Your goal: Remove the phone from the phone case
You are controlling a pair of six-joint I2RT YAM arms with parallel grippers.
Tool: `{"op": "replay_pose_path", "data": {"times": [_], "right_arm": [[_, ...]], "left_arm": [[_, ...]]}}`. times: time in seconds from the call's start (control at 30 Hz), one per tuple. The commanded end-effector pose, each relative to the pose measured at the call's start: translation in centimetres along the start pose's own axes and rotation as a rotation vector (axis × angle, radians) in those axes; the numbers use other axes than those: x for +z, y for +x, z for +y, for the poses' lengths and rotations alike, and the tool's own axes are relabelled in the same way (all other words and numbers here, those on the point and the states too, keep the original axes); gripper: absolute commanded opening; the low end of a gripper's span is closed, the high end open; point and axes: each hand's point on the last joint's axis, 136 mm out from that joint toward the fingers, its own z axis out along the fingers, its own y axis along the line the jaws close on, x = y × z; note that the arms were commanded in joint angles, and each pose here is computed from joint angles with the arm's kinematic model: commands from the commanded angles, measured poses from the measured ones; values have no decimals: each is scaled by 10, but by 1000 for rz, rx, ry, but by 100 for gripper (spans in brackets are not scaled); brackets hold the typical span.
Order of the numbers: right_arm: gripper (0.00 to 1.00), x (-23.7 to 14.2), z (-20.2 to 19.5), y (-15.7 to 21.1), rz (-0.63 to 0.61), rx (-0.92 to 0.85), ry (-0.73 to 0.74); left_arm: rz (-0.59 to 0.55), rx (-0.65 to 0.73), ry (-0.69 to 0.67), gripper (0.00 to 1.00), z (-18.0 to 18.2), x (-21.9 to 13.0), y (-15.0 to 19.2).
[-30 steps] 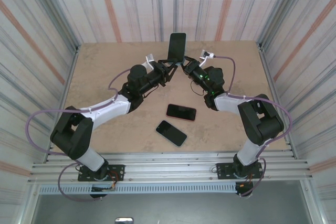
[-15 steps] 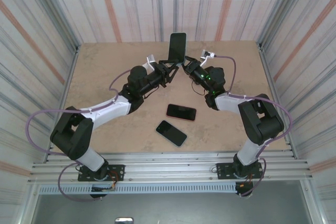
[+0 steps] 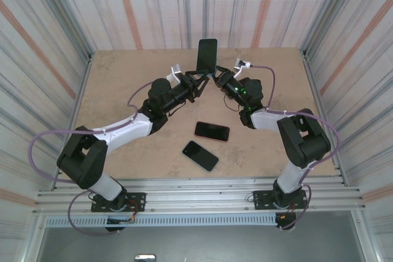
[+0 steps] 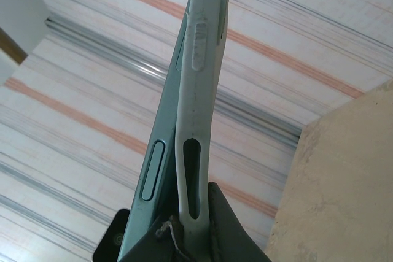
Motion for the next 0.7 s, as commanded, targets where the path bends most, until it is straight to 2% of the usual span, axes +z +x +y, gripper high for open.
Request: {"op": "replay_pose_path", "data": {"times": [0.0,0.43,0.67], "right_arm": [[0,2,31,-5,-9,-24,-109],[0,1,27,3,11,-31,-105],[0,0,18,-1,-3,-26,-91]], "left_arm": [[-23,6,32,42,-5,2,-8],[-58,1,56,40,-12,7,-24],[-7,-10,56,42,-13,6,-9]]}}
